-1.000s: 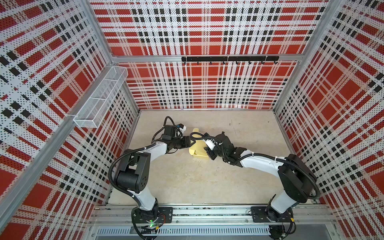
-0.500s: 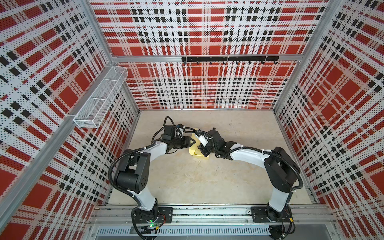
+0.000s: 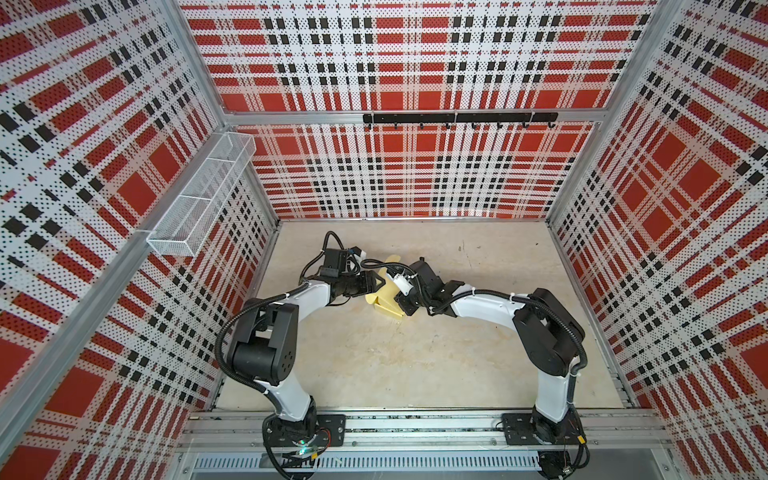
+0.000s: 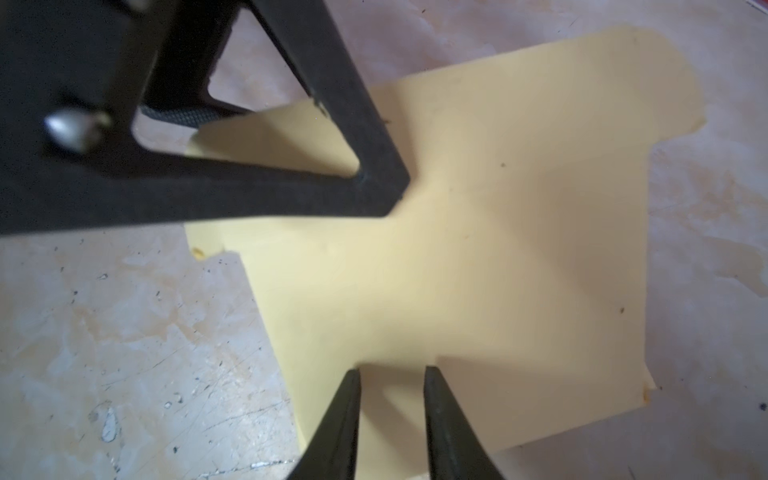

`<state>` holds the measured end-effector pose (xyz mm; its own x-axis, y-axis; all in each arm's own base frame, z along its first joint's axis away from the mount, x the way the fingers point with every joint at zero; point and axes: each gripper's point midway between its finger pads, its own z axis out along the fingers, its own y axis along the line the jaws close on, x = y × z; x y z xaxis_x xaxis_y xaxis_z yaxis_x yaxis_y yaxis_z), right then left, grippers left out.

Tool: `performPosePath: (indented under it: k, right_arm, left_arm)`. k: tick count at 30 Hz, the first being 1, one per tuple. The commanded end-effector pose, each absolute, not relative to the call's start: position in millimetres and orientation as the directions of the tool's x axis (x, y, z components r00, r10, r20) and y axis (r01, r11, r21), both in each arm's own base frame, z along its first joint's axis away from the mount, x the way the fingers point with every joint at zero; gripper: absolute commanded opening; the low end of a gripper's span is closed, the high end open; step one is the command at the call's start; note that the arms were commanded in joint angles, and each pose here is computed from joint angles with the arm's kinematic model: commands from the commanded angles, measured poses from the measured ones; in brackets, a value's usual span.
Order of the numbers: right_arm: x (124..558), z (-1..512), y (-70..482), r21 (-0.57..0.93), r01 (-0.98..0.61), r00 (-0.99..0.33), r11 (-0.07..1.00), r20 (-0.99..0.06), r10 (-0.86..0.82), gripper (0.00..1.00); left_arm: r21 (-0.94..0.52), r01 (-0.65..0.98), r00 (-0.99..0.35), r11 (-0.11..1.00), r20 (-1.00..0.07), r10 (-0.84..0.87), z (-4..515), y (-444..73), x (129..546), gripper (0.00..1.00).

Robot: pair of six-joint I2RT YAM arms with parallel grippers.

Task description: Fold the paper box

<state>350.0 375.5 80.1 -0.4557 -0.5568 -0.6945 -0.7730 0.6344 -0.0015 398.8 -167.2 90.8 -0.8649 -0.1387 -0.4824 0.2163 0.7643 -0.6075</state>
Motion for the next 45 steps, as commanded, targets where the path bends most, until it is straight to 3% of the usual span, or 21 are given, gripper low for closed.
performPosePath:
  k: [1, 10, 20, 31, 38, 45]
  right_arm:
    - [352.1, 73.2, 380.6, -0.010, -0.782, -0.444, 0.623, -0.692, -0.569, 0.29]
    - [351.0, 66.1, 377.7, 0.000, -0.781, -0.462, 0.625, -0.673, -0.578, 0.29]
    - [353.7, 84.6, 366.9, -0.006, -0.757, -0.467, 0.653, -0.693, -0.549, 0.29]
    - [363.3, 101.6, 335.3, 0.012, -0.673, -0.537, 0.740, -0.696, -0.477, 0.29]
    - [375.7, 105.1, 315.1, 0.080, -0.585, -0.616, 0.807, -0.691, -0.378, 0.30]
    - [397.0, 101.1, 314.5, 0.126, -0.533, -0.675, 0.837, -0.660, -0.330, 0.30]
  left_arm:
    - [-0.577, 0.193, -0.877, 0.794, -0.464, -0.123, 76.3, -160.6, 402.4, 0.61]
    - [-0.482, 0.159, -0.904, 0.861, -0.422, -0.070, 47.9, -146.3, 400.7, 0.59]
    - [-0.470, 0.214, -0.908, 0.856, -0.419, -0.003, 45.8, -161.7, 390.5, 0.61]
    - [-0.523, 0.167, -0.929, 0.836, -0.367, -0.044, 43.0, -184.5, 366.8, 0.61]
    - [-0.534, 0.218, -0.926, 0.817, -0.378, -0.001, 55.2, -212.8, 348.0, 0.71]
    - [-0.555, 0.222, -0.916, 0.802, -0.400, -0.022, 70.1, -216.2, 346.8, 0.76]
